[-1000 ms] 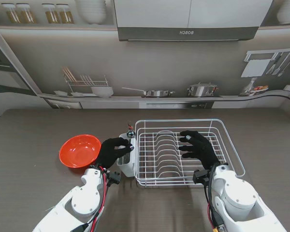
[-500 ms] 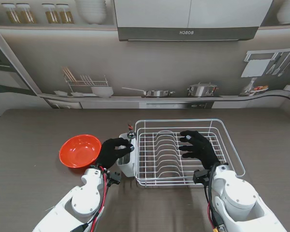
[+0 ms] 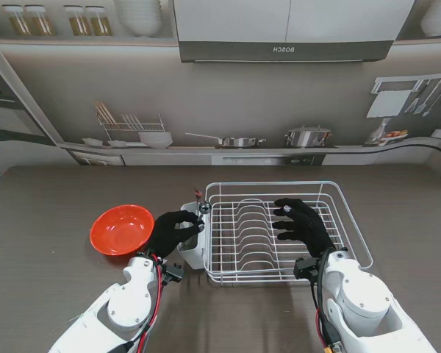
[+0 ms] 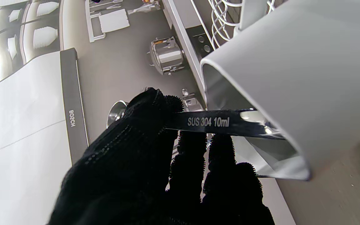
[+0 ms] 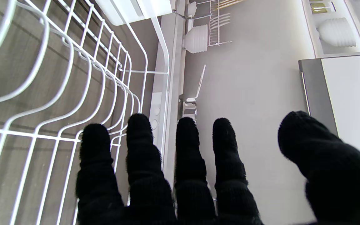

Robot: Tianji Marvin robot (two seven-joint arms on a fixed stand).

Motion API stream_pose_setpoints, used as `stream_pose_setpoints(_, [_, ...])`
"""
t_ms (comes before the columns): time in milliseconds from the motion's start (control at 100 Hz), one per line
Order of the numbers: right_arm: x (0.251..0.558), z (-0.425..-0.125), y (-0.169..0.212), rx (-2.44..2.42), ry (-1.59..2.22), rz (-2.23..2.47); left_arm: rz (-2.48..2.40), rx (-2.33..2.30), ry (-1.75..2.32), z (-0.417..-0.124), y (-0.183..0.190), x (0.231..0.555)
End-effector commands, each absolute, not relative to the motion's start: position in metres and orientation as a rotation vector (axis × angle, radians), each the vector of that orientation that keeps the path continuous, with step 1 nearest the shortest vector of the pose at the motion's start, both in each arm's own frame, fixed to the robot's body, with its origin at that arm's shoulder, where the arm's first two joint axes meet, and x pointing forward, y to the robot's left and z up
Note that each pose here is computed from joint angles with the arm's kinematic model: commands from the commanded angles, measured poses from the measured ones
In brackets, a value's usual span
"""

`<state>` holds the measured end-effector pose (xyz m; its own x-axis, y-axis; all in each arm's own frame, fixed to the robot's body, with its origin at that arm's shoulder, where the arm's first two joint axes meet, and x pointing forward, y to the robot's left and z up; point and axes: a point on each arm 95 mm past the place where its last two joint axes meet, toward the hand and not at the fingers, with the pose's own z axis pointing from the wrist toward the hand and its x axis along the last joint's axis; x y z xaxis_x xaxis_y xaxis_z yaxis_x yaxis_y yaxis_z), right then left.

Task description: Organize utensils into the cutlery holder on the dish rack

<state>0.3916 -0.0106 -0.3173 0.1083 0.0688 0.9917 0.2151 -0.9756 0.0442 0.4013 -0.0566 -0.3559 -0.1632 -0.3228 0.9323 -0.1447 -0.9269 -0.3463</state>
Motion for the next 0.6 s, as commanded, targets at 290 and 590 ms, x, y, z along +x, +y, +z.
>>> stream_pose_setpoints(290, [0.3894, -0.3172, -0.0069, -2.239, -0.296, -1.996, -2.202, -1.999, 0.581, -0.3704, -0.0551, 0.3944])
stream_pose_setpoints(590, [0.3895, -0.3172, -0.0068, -2.239, -0.295, -1.997, -2.193, -2.011, 0.571, -0.3733, -0.0570, 0.3938])
